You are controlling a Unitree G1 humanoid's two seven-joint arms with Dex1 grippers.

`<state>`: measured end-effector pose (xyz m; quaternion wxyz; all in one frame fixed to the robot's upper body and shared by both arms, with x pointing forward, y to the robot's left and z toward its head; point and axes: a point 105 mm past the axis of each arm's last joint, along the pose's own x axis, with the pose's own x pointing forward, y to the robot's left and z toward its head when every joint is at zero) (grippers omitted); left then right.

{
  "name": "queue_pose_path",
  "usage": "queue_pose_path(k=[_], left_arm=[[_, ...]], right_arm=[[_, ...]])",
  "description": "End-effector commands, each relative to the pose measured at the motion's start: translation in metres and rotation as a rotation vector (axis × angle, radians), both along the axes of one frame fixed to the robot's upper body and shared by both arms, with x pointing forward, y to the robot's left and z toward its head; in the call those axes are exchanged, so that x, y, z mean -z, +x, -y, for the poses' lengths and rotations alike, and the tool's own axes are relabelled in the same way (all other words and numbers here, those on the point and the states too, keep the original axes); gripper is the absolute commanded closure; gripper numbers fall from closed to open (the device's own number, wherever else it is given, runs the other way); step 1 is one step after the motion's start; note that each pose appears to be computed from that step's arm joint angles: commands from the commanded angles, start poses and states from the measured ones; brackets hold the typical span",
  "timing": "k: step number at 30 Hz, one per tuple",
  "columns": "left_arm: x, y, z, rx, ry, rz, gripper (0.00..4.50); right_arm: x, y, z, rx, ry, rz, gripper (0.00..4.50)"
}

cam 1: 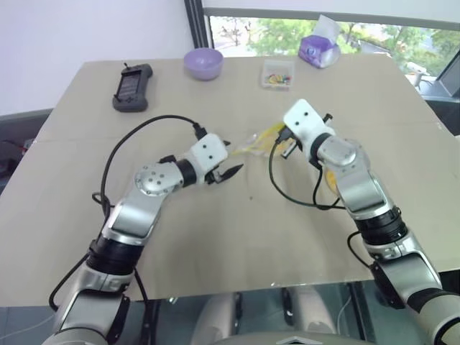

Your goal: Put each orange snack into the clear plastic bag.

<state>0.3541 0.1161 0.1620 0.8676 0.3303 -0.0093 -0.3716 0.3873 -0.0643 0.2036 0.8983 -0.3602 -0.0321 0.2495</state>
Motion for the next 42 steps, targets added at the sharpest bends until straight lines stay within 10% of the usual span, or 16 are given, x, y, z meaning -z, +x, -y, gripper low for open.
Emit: queue_pose_path(k=[1, 11, 19, 30, 42], left_arm=[[-0.004, 0.010, 0.006, -0.018, 0.025, 0.071, 1.18], [0.011, 0.028, 0.036, -0.001, 0.015, 0.098, 1.18], [0.003, 0.041, 0.032, -0.033, 0.041, 0.164, 4.49], [-0.109, 0.048, -0.012, -0.148, 0.084, 0.577, 4.49], [-0.025, -0.019, -0.028, 0.024, 0.212, 0.274, 4.49]], right_arm=[[-0.020, -0.004, 0.002, -0.001, 0.028, 0.060, 4.50], [-0.021, -0.007, 0.002, 0.005, 0.026, 0.068, 4.50], [-0.021, -0.009, 0.007, 0.006, 0.019, 0.083, 4.50], [-0.077, 0.004, 0.012, -0.042, 0.140, 0.371, 4.50], [0.054, -0.049, -0.009, -0.274, 0.042, 0.040, 4.50]])
